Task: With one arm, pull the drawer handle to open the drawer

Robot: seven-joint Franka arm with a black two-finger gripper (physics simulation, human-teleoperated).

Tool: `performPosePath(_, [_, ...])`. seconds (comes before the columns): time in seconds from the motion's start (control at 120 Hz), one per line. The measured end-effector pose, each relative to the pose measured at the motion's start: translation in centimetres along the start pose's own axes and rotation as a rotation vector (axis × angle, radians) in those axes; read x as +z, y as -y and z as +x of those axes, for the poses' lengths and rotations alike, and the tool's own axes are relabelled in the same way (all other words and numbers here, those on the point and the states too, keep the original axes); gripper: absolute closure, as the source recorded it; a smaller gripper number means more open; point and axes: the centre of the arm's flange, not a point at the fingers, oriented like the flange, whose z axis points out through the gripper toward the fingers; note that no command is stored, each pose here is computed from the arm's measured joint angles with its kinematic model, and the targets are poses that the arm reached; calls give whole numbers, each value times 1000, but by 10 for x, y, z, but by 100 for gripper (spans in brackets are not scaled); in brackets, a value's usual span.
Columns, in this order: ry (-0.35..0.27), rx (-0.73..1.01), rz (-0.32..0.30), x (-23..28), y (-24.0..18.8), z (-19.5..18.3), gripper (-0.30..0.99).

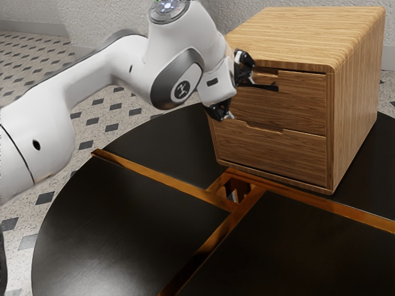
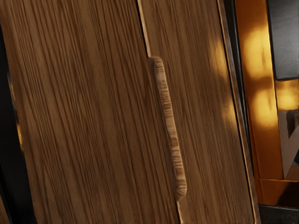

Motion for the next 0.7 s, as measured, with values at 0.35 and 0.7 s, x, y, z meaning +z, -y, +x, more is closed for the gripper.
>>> performPosePath(0.35, [25,35,-42,-38,-32,4,28])
performPosePath(0.7, [-75,-303,-136,-364,-126,37,19])
